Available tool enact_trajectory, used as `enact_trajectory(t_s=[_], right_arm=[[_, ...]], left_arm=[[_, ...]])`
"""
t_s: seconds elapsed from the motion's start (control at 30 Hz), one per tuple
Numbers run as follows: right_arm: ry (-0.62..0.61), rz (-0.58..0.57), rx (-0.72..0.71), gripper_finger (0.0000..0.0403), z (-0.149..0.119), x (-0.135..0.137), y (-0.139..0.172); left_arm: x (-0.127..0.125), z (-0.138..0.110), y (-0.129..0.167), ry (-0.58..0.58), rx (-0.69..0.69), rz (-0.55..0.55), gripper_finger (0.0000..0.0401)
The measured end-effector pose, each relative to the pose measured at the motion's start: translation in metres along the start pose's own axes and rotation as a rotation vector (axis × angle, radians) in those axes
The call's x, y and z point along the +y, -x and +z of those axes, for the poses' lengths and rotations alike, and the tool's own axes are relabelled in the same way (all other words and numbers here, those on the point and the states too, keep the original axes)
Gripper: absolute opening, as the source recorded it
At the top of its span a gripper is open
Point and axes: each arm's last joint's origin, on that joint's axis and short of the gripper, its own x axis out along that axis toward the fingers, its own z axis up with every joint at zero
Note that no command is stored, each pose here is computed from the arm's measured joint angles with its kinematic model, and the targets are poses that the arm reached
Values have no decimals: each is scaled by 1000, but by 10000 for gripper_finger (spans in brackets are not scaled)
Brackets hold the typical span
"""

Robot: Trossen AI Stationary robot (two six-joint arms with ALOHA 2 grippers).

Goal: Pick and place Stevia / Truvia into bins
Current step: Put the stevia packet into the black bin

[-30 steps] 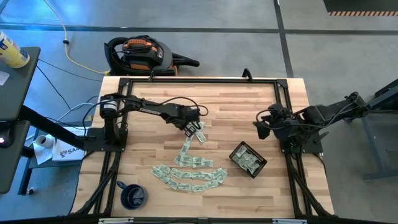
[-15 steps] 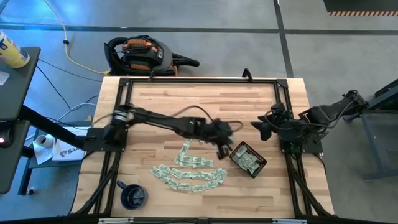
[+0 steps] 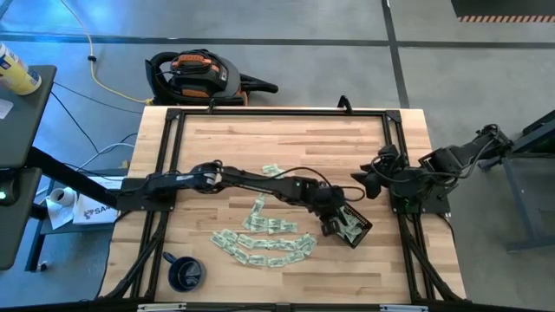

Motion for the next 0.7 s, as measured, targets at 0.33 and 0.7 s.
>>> enact_trajectory(t_s=[0.33, 0.7], right_arm=[[27, -40, 6, 257, -1, -4, 0], [13, -72, 10, 257, -1, -8, -1]], left_arm=[[2, 5, 30, -24, 91, -19, 201], [89, -10, 93, -81, 557, 454, 212]])
